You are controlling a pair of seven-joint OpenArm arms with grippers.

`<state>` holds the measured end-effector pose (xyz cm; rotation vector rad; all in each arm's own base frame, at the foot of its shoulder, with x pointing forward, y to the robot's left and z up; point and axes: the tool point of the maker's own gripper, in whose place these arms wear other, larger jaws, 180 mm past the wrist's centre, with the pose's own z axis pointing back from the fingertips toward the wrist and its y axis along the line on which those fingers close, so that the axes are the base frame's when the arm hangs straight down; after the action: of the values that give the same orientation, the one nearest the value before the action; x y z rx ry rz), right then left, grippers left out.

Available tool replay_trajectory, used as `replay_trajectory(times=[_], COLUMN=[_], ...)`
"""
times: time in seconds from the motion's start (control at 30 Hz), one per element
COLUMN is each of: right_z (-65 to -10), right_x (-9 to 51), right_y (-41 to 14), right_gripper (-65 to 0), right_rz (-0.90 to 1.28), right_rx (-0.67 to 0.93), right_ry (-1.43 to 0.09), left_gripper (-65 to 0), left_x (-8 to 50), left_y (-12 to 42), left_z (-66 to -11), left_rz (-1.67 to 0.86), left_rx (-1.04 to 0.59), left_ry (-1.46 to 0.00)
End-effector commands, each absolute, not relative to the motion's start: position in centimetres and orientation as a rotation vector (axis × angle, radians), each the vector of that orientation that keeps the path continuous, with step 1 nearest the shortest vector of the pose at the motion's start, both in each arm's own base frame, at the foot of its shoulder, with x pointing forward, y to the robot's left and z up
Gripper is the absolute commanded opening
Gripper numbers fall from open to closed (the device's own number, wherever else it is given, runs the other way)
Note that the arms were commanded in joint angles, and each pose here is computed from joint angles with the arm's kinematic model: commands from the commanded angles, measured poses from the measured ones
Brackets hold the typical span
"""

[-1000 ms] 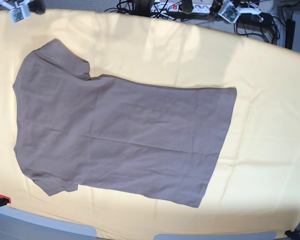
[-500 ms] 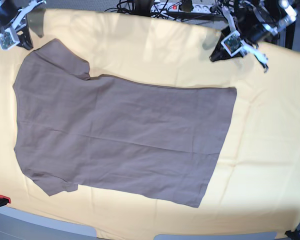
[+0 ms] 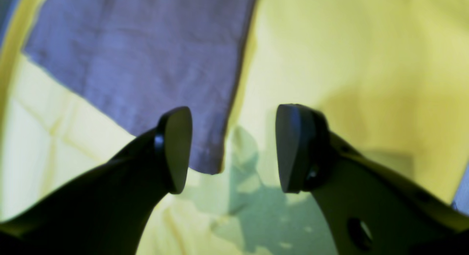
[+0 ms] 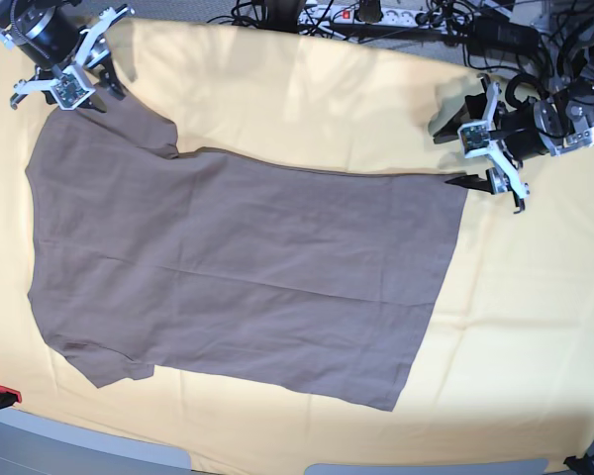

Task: Fold the T-shirt properly
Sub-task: 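Lower both grippers to the shirt edge nearest them and pinch it, then drag the brown shirt toward the arms with both grippers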

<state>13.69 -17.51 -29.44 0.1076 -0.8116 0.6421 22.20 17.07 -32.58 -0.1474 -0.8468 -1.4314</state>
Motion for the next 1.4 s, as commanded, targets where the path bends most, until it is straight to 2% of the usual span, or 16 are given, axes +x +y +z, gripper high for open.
replay_trajectory(times=[0.0, 0.2, 0.43, 0.63, 0.8, 0.87, 1.0, 1.37], right_z=[-28.9, -29.4, -30.1, -33.3, -35.3, -35.3, -35.2, -33.8], right_x=[14.1, 14.2, 13.6, 12.0, 11.0, 11.2, 11.5, 14.3], right_y=[-17.5, -18.9, -19.0, -20.9, -22.3, -22.9, -23.7, -24.7], right_gripper=[-37.1, -36.1, -36.1, -36.1, -36.1, -35.6, -26.9, -26.9], right_rz=[0.645, 0.639, 0.665, 0.63, 0.624, 0.659, 0.712, 0.751], right_rx=[0.093, 0.004, 0.007, 0.022, 0.035, -0.002, -0.058, -0.156], right_ry=[-0.835, -0.805, -0.757, -0.651, -0.592, -0.585, -0.578, -0.674], left_gripper=[-28.1, -28.1, -28.9, -42.2, -65.0, -65.0, -65.0, -65.0], left_x=[23.9, 26.4, 27.7, 28.0, 28.0, 28.3, 29.9, 30.3], left_y=[17.2, 17.4, 17.6, 17.3, 17.4, 17.5, 17.8, 17.8], left_z=[-31.1, -32.6, -34.6, -34.5, -34.5, -34.4, -33.5, -33.2], left_rz=[-1.456, -1.582, -1.693, -1.709, -1.709, -1.7, -1.65, -1.637], left_rx=[-0.102, -0.02, 0.057, 0.059, 0.06, 0.079, 0.169, 0.184], left_ry=[-0.899, -0.849, -0.795, -0.798, -0.797, -0.805, -0.869, -0.893])
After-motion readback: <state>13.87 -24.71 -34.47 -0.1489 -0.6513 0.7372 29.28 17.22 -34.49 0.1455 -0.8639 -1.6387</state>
